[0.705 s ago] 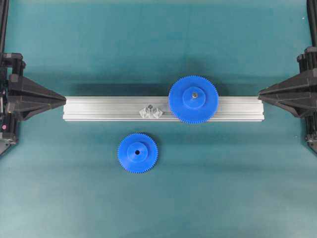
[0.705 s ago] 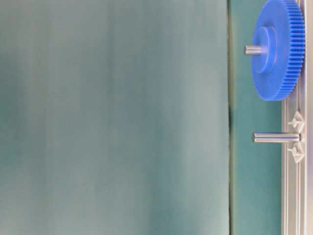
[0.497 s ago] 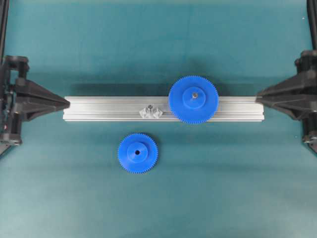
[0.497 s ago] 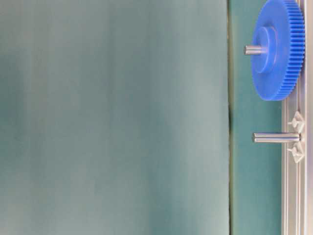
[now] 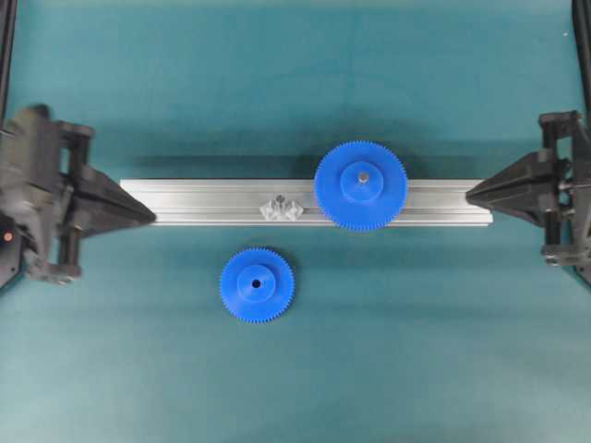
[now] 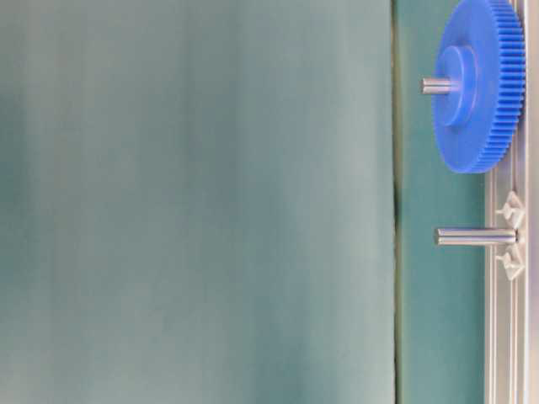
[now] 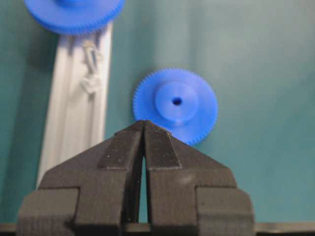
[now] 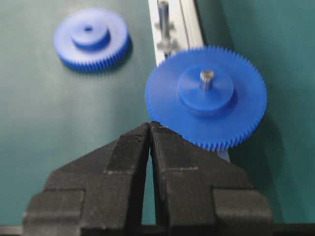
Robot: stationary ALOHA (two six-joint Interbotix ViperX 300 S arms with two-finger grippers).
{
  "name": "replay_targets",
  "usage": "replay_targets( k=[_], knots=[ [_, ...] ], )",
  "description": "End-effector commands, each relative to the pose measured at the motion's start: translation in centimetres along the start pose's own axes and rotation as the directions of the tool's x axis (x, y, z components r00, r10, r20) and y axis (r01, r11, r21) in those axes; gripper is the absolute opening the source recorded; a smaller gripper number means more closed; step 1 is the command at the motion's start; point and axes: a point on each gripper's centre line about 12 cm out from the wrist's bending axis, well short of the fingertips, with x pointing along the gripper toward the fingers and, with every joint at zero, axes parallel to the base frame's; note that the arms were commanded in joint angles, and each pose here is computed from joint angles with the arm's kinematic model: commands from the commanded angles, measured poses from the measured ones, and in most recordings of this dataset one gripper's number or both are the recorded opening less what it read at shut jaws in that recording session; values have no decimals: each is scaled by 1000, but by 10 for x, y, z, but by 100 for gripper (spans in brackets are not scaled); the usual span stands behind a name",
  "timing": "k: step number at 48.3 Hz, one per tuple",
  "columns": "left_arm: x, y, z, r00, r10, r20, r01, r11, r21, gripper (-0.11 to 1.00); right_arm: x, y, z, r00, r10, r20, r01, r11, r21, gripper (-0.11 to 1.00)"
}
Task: Find the location of the shaft and insert the small gear.
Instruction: 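Move the left gripper down over the small blue gear and grasp it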
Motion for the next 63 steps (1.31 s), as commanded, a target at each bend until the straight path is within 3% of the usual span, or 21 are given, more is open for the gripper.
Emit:
replay_targets(
  k=[1, 9, 15, 26, 30, 46, 55, 63],
  knots=[
    [14, -5, 8, 1000, -14, -21, 15, 1000, 8, 0, 8, 1, 12, 1000, -4, -21, 4, 1000, 1, 12],
    [45, -12, -1, 993, -30, -114, 31, 1000, 0, 7, 31, 0, 8, 994, -11, -111, 11, 1000, -1, 12],
    [67, -14, -6, 983, -29, -182, 23, 999, -34, 21, 42, 0, 3, 988, -16, -157, 16, 1000, -3, 12],
    [104, -23, -24, 960, -42, -277, 35, 999, -31, 80, 47, 0, 1, 986, -15, -164, 14, 1000, -3, 12],
    [116, -24, -29, 950, -40, -308, 33, 999, -29, 93, 47, 1, 0, 986, -14, -167, 13, 1000, -4, 12],
    [160, -26, -40, 926, -32, -377, 24, 999, -26, 92, 47, 1, -1, 985, -13, -171, 12, 1000, -5, 12],
    [170, -27, -48, 898, -25, -438, 16, 1000, -24, 92, 47, 1, -3, 984, -13, -175, 13, 1000, -5, 12],
    [180, -27, -54, 890, -23, -456, 16, 1000, -20, 92, 47, 1, -4, 984, -14, -178, 13, 1000, -5, 12]
  ],
)
